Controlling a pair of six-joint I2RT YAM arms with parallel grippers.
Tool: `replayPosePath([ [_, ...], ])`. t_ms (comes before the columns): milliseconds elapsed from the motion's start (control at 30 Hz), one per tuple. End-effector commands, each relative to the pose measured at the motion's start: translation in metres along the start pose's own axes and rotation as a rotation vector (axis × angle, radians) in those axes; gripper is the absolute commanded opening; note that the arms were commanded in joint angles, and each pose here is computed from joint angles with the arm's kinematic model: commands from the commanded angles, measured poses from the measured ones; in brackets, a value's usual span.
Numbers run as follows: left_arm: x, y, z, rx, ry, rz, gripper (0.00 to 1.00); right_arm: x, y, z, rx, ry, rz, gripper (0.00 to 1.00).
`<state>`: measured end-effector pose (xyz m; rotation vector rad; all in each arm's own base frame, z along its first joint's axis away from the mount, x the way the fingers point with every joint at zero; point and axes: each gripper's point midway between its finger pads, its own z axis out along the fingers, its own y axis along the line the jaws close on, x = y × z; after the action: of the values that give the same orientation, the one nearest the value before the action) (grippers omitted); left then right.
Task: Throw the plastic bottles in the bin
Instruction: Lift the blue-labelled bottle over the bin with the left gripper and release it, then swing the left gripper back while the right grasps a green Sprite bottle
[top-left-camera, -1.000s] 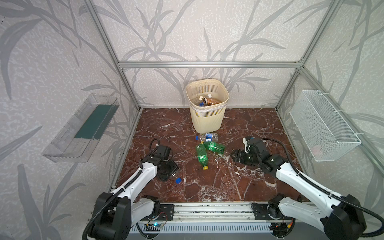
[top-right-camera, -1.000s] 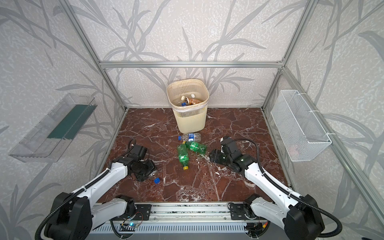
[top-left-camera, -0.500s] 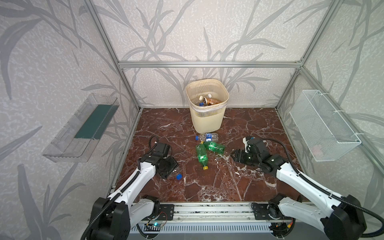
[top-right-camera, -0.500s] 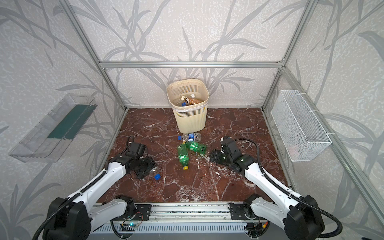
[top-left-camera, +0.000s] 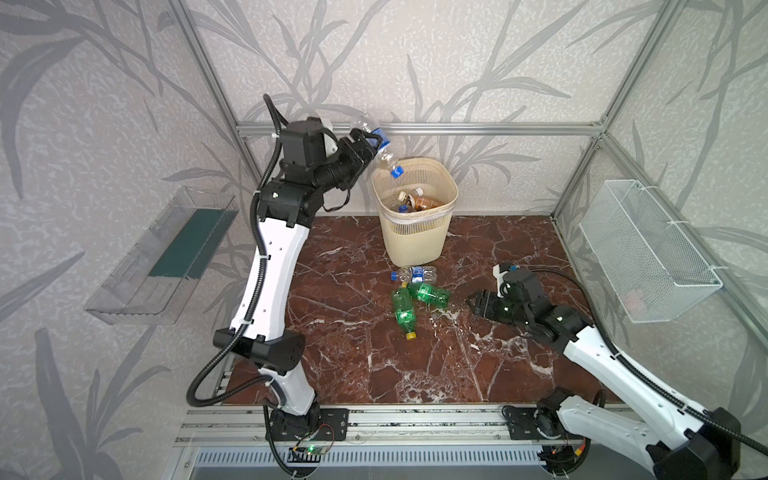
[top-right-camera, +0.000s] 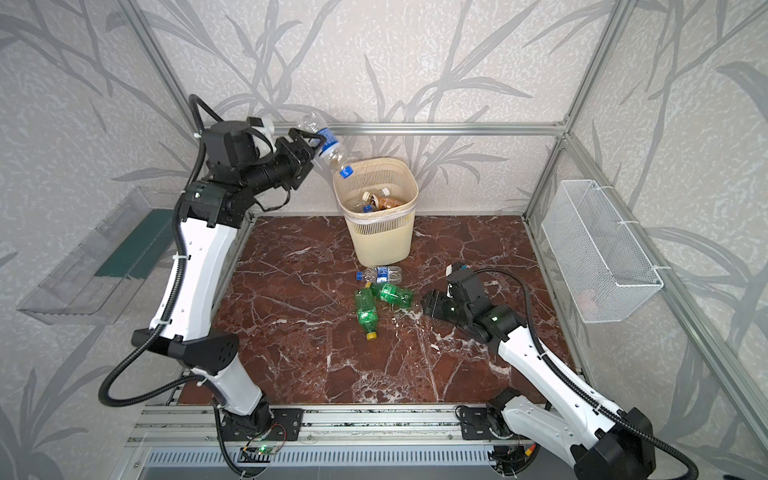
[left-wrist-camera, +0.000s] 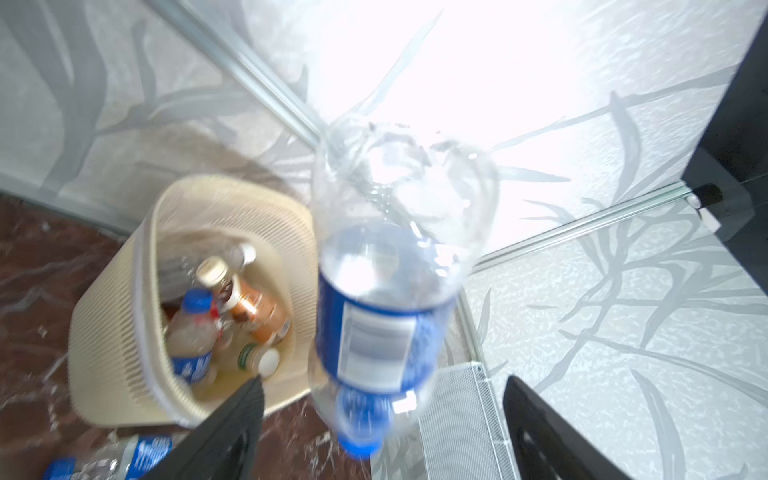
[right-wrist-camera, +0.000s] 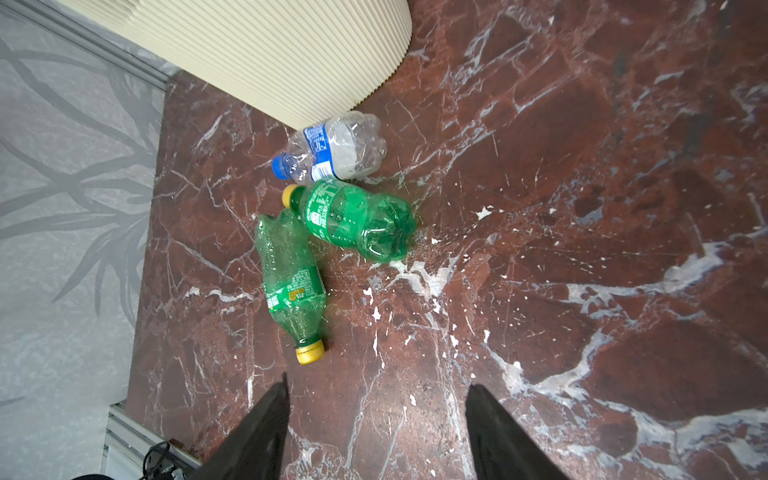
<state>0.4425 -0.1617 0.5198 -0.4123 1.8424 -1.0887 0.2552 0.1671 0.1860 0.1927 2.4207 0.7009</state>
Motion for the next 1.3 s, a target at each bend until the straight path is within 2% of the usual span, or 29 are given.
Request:
replayPosePath([
  [0, 0.045, 0.062, -0.019, -0.225, 0.134, -0.030, 0.95, 0.007, -0.014, -0.005, 0.042, -0.007, 0.012, 0.69],
  [100, 0.064, 0.114, -0.047, -0.274, 0.070, -0.082, 0.96, 0.016, -0.018, 0.004, 0.037, 0.016, 0.031, 0.69],
  [267, 0.112, 0.198, -0.103, -0.447, 0.085, -0.127, 0.95, 0.020, -0.021, 0.014, 0.051, 0.042, 0.010, 0.69],
  [367, 0.142, 0.233, -0.121, -0.498, 0.123, -0.171, 0.95, 0.023, -0.020, 0.020, 0.048, 0.064, 0.005, 0.69],
  [567, 0.196, 0.283, -0.133, -0.572, 0.214, -0.248, 0.92, 0.027, -0.017, 0.029, 0.035, 0.081, 0.009, 0.69],
  [933, 0.225, 0.312, -0.133, -0.620, 0.271, -0.314, 0.91, 0.035, 0.011, 0.043, 0.003, 0.106, -0.051, 0.69],
  [1267, 0.240, 0.326, -0.135, -0.645, 0.294, -0.351, 0.91, 0.053, 0.066, 0.077, -0.059, 0.178, -0.159, 0.69],
])
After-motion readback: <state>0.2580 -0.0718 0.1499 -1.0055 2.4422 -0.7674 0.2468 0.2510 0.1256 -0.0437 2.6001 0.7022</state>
